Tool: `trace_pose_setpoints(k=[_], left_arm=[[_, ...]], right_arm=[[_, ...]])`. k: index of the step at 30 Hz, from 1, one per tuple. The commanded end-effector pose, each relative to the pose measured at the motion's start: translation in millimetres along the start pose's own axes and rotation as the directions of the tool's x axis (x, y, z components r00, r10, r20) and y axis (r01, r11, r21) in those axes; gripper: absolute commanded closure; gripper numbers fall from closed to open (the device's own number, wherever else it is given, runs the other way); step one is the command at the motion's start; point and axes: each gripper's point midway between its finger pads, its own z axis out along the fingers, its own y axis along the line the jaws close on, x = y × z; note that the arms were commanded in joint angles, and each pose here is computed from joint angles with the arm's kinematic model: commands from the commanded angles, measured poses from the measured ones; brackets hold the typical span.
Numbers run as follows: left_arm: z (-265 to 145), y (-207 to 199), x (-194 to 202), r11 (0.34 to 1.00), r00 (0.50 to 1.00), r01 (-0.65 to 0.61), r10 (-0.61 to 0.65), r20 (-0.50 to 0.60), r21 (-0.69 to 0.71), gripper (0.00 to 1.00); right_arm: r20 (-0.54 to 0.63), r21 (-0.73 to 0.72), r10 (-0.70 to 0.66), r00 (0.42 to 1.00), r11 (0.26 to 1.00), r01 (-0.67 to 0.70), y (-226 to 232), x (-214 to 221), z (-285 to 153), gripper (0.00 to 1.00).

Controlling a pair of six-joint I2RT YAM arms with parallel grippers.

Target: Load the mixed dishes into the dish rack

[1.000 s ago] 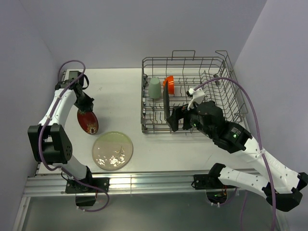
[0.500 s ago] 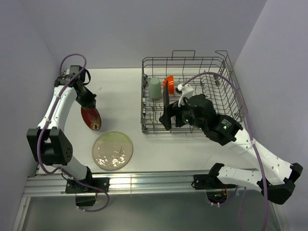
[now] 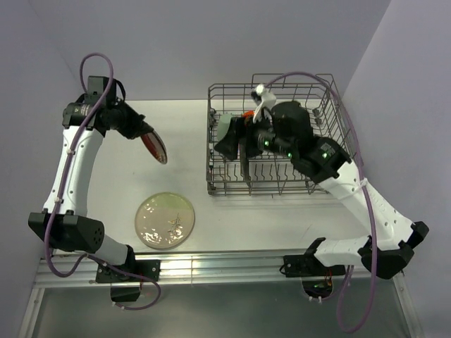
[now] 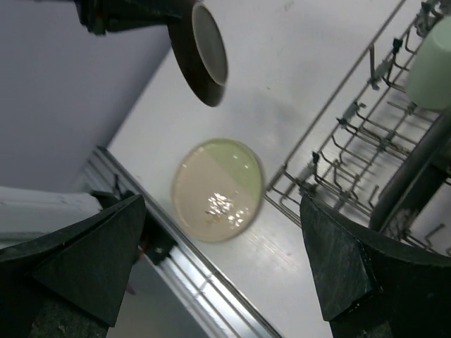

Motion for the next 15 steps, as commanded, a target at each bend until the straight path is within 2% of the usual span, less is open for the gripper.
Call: trace_pose_setpoints(k=[1,4,5,6,7,8,9,10,15], left_arm=[[-65.3,-69.3,-6.2,0.954,0.999,-0.015,0.005,0.037,0.300,1.00],[-88.7,-96.0,-4.7,0.908,1.000,-0.022,0.014,0.023,0.418,1.00],[-98.6,-106.6,-5.9,0.883,0.999,-0.035,0.021,0.035,0.468,1.00],[-107.2,-114.0,-2.7,0.862,1.000,-0.027,0.022,0.016,0.506,1.00],[-113.0,-118.6,-1.7,0.848,1.000,-0.024,0.020,0.012,0.530,1.00],[-127.3,-129.5,-3.1,0.811,1.000,-0.028,0.016,0.025,0.584,1.00],[-132.3,-133.6,-1.5,0.792,1.000,-0.025,0.016,0.020,0.610,1.00],[-140.7,-139.0,2.0,0.765,1.000,-0.026,0.027,0.008,0.644,1.00],[-187.8,-165.5,6.7,0.608,1.000,-0.023,0.029,0.007,0.794,1.00]], right_arm=[[0.026,-0.119,0.134,0.991,0.984,-0.130,25.9,-45.1,-11.4,0.02],[-0.006,-0.133,0.260,0.966,0.957,-0.258,16.5,-60.7,-4.5,0.03],[-0.024,-0.194,0.291,0.956,0.937,-0.290,22.9,-65.9,-4.3,0.03],[-0.046,-0.220,0.367,0.929,0.903,-0.368,24.6,-69.8,-2.8,0.04],[-0.025,-0.261,0.404,0.914,0.880,-0.396,17.7,-79.6,2.4,0.04],[-0.067,-0.325,0.430,0.901,0.844,-0.427,25.2,-80.1,-0.5,0.04],[-0.103,-0.349,0.510,0.854,0.786,-0.511,27.9,-82.9,-1.0,0.05],[-0.098,-0.394,0.522,0.847,0.761,-0.515,28.0,-87.4,2.4,0.06],[-0.153,-0.429,0.604,0.782,0.672,-0.603,32.8,-100.8,5.5,0.07]])
